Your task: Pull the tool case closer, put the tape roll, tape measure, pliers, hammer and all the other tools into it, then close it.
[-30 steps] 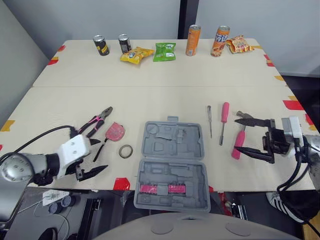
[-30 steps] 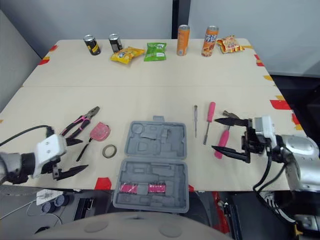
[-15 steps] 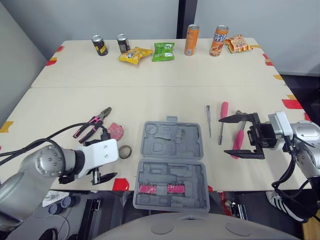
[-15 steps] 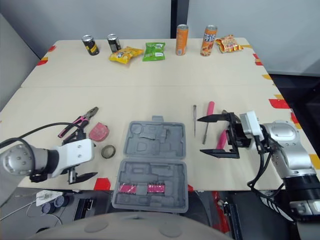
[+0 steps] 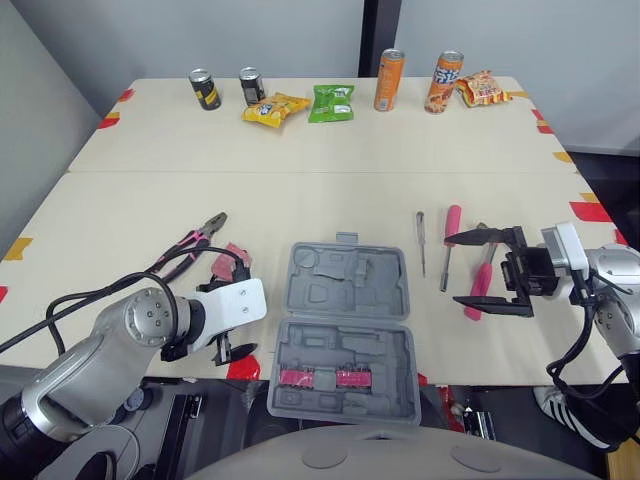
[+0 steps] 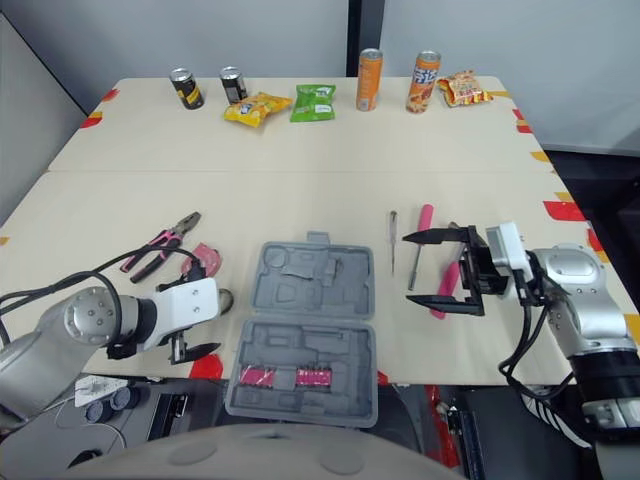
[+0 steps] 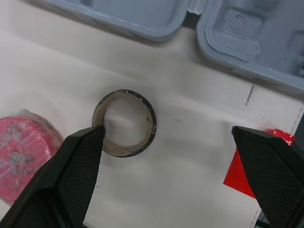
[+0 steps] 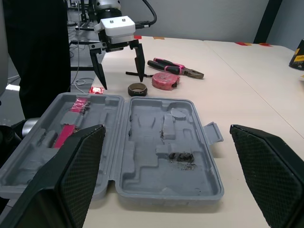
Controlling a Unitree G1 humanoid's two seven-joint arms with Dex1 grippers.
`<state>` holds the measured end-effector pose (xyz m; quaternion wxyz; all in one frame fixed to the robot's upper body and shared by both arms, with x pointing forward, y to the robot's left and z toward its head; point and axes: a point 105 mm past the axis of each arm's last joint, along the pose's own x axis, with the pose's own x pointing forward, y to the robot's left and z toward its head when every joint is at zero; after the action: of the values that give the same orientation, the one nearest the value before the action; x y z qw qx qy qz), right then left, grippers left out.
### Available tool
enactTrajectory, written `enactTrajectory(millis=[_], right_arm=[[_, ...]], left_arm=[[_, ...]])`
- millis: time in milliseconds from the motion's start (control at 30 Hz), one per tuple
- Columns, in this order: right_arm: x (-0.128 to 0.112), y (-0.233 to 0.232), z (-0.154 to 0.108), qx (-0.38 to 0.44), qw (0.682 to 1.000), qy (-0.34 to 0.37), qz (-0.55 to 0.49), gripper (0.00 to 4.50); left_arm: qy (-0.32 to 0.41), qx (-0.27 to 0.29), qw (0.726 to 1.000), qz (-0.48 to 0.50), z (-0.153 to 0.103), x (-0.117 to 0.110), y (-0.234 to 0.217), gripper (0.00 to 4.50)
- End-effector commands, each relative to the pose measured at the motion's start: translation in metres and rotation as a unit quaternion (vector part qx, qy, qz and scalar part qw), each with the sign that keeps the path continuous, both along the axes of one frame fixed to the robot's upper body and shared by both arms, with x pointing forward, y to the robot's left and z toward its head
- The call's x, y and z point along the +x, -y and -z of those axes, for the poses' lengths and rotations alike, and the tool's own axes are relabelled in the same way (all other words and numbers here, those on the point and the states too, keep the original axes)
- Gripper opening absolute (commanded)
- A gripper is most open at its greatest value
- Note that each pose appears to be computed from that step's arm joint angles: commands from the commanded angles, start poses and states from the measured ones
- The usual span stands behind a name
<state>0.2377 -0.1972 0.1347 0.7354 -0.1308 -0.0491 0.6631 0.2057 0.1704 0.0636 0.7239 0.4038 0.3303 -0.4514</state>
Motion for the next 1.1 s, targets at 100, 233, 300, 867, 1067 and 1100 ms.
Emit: enactTrajectory(millis=[100,233,300,867,1067,1100], right_arm=[[-0.008,-0.001,-0.009,-0.007,0.999,0.022,-0.032,4.45],[-0.008,-0.003,-0.009,-0.006,0.999,0.022,-0.031,4.45],[-0.009,-0.003,-0.009,-0.005,0.999,0.023,-0.031,4.45],[-0.009,-0.009,-0.009,0.001,0.999,0.024,-0.03,4.5],[-0.009,-0.01,-0.009,0.001,0.999,0.025,-0.028,4.5],[-0.009,-0.01,-0.01,0.001,0.999,0.025,-0.028,4.5]], left_arm=[[-0.003,0.037,0.999,0.012,0.005,0.004,-0.007,4.5],[-0.01,0.067,0.997,0.023,0.008,0.007,-0.011,4.5],[-0.007,0.07,0.997,0.03,0.004,0.011,-0.008,4.5],[-0.008,0.154,0.985,0.079,-0.007,0.024,-0.007,0.1],[-0.007,0.158,0.984,0.085,-0.003,0.027,-0.005,0.01],[-0.008,0.159,0.984,0.086,-0.002,0.026,-0.005,0.01]])
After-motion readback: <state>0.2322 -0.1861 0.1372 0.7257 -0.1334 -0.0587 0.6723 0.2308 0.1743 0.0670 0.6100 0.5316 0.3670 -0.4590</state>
